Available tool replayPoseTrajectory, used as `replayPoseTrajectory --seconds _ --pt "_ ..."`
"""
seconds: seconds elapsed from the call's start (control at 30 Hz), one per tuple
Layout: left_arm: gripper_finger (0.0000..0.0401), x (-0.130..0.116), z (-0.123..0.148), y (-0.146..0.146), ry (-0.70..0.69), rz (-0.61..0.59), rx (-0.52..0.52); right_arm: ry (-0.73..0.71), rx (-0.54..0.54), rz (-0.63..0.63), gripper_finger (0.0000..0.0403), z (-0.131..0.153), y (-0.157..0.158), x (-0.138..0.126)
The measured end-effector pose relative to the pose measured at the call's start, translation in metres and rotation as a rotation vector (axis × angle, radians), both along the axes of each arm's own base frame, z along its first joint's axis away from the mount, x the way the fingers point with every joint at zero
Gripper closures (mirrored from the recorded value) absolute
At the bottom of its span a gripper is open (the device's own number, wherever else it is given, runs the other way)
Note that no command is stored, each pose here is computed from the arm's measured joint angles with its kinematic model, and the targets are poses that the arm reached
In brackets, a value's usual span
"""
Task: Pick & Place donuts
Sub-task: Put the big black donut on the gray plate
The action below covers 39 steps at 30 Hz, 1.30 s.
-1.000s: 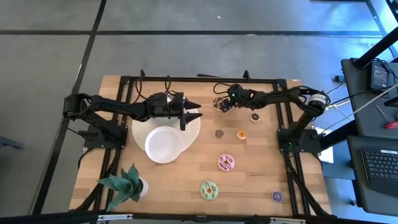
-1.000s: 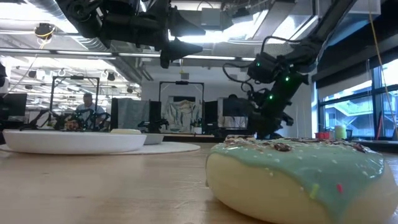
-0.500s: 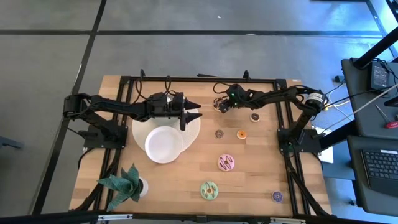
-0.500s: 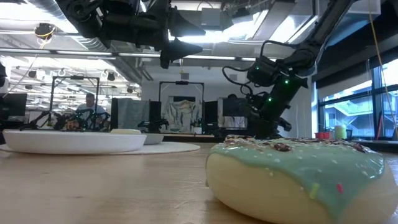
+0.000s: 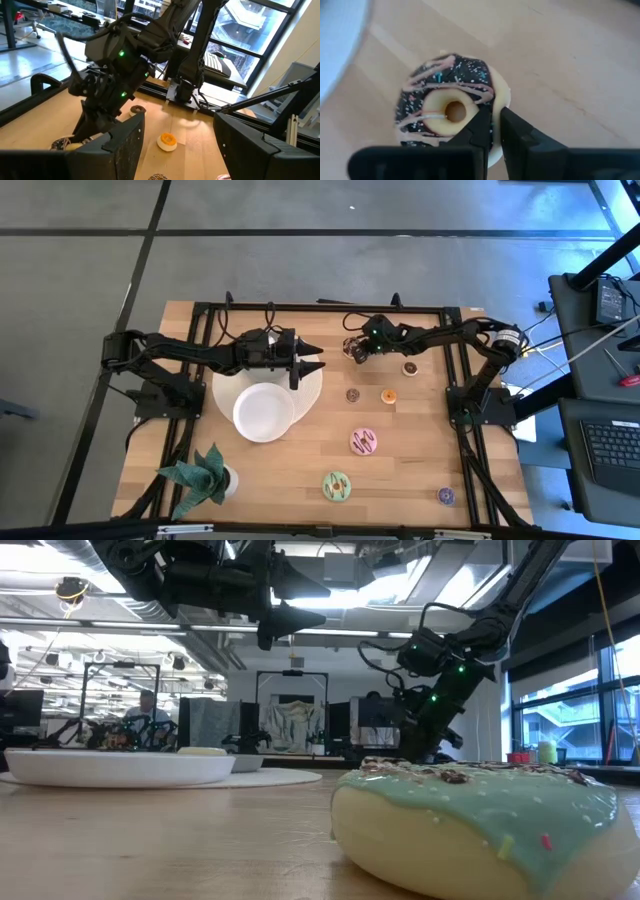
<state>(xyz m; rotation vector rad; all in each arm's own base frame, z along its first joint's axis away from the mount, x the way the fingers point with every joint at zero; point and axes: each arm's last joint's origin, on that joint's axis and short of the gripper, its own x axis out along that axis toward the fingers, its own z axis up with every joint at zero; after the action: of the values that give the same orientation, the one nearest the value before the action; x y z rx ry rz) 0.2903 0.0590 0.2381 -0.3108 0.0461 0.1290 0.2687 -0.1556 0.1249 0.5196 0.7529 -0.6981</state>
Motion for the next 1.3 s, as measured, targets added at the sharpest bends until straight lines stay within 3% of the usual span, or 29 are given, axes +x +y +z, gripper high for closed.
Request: replayPoseTrajectory --seconds 0.23,0.5,0.63,0.83,1.07,1.3 --pt "0.017 0.0 0.0 0.0 -0.001 0.001 -0.002 -0.09 -0.12 0.072 0.0366 0.039 0.009 -0.001" --pt "0.017 0.0 -0.003 0.001 0.033 0.053 -0.003 -0.223 -0.202 0.208 0.0377 0.082 0.049 0.004" --pt "0.017 -0.002 -0.008 0.005 0.086 0.177 0.017 -0.231 -0.23 0.26 0.038 0.085 0.071 0.012" --pt "0.017 -0.003 -0.013 0.007 0.135 0.246 -0.01 -0.198 -0.321 0.253 0.038 0.086 0.095 0.017" --pt "0.017 -0.005 -0.025 0.001 0.268 0.217 0.039 -0.249 -0.387 0.238 0.0381 0.092 0.11 0.023" --pt "0.017 -0.002 -0.023 -0.009 0.264 0.166 0.126 -0.304 -0.423 0.245 0.0381 0.098 0.113 0.026"
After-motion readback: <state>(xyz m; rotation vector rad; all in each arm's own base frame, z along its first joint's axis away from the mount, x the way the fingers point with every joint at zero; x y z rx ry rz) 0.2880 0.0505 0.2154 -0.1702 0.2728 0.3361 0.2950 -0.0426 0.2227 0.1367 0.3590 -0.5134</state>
